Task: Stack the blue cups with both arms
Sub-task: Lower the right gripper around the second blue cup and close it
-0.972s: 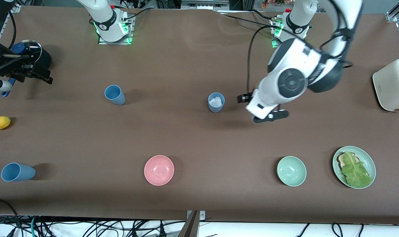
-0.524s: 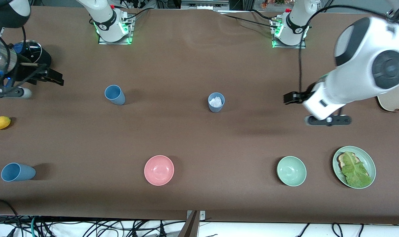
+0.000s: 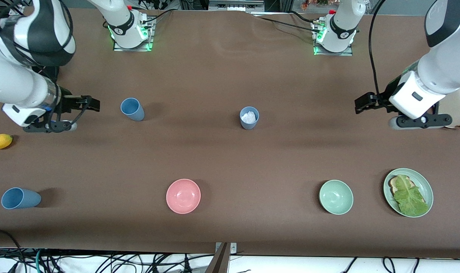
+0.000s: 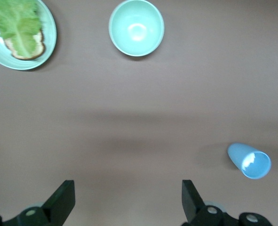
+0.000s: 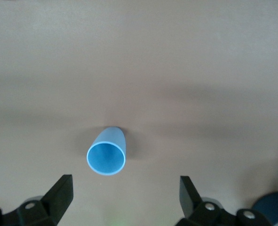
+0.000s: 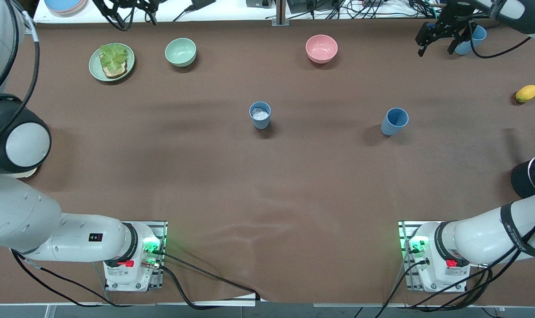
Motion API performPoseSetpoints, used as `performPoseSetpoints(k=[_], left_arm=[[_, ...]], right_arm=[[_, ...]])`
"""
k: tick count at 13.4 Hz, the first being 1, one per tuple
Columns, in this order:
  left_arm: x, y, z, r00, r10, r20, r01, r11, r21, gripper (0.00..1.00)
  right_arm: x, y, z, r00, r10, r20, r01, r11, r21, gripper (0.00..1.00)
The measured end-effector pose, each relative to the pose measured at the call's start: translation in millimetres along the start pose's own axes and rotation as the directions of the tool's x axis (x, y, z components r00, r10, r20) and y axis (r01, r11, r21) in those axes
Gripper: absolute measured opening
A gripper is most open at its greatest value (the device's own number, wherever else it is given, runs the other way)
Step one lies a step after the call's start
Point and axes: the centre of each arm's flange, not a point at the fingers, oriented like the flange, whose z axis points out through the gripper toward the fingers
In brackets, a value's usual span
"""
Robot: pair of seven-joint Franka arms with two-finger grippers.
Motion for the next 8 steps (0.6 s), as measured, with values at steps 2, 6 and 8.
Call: performPoseSetpoints(k=[2,6,8], left_arm=[[-16,-18,4,1.000,-0.013,-0.014,0.013,1.000,0.005,1.00],[-37,-25,5,1.000,-0.004,-0.004,0.004,1.000,0.014,1.00],[-38,-25,8,1.000,0.003,0.011,-0.003,1.000,0.017,1.00]], right_arm=[[-5,-5,44,1.000,-0.009,-0.019,0.009,1.000,0.002,1.00],[-32,-5,126,0.999,-0.024,-0.026,0.024,1.000,0.004,1.00],[-49,-4,158,0.999,-0.032,-0.004,0.032,0.999,0.004,1.00]])
